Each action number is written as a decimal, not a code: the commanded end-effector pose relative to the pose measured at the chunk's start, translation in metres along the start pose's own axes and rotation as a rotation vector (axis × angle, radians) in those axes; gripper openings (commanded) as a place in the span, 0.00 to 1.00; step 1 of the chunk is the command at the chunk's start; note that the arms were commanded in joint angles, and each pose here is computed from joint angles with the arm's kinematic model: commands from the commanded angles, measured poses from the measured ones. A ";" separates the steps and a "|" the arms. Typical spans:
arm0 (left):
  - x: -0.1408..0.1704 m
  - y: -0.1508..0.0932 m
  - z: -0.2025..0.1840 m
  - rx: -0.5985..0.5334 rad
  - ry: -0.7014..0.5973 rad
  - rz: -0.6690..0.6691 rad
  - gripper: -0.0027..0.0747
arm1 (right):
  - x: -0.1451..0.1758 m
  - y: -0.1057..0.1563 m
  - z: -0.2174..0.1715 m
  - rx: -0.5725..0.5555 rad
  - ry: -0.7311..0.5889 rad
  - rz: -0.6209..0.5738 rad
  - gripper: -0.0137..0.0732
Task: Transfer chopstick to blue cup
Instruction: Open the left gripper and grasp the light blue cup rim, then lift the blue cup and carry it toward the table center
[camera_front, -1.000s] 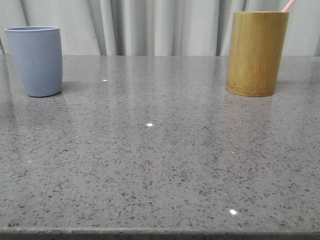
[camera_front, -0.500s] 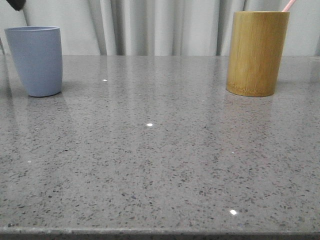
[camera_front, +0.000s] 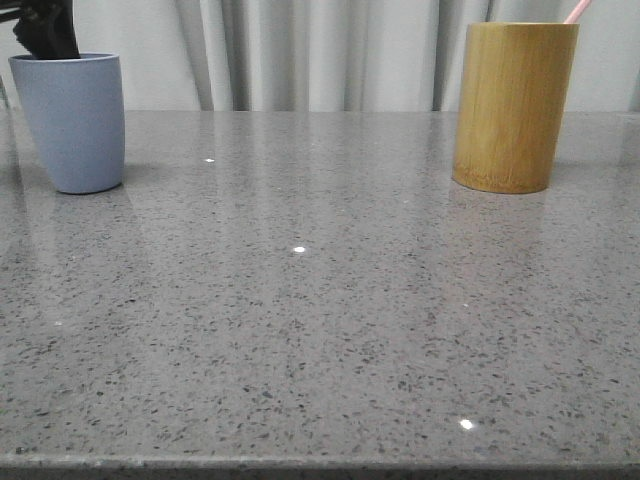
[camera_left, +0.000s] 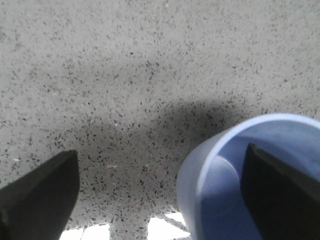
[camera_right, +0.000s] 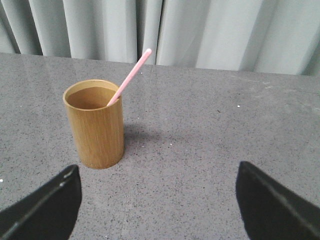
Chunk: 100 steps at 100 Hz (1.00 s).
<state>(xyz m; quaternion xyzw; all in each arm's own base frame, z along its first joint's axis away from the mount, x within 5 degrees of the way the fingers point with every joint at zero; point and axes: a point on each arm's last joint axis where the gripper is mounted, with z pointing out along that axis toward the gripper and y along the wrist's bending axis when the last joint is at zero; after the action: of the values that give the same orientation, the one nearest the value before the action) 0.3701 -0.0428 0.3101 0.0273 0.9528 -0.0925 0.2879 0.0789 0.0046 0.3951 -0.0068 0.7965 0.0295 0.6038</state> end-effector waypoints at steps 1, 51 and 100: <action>-0.013 -0.008 -0.024 0.025 -0.112 -0.003 0.72 | -0.016 0.000 -0.002 0.004 -0.107 -0.005 0.88; -0.014 -0.018 -0.027 0.136 -0.100 -0.060 0.01 | -0.016 0.000 -0.002 0.004 -0.105 -0.005 0.88; -0.029 -0.115 -0.064 0.245 -0.121 0.253 0.01 | -0.016 0.000 -0.002 0.005 -0.099 -0.005 0.88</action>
<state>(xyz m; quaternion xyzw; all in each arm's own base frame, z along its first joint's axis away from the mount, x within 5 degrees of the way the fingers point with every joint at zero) 0.3568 -0.1226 0.3674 0.1491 0.9273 -0.1627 0.3022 0.0790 0.0046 0.3958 -0.0068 0.7944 0.0296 0.6066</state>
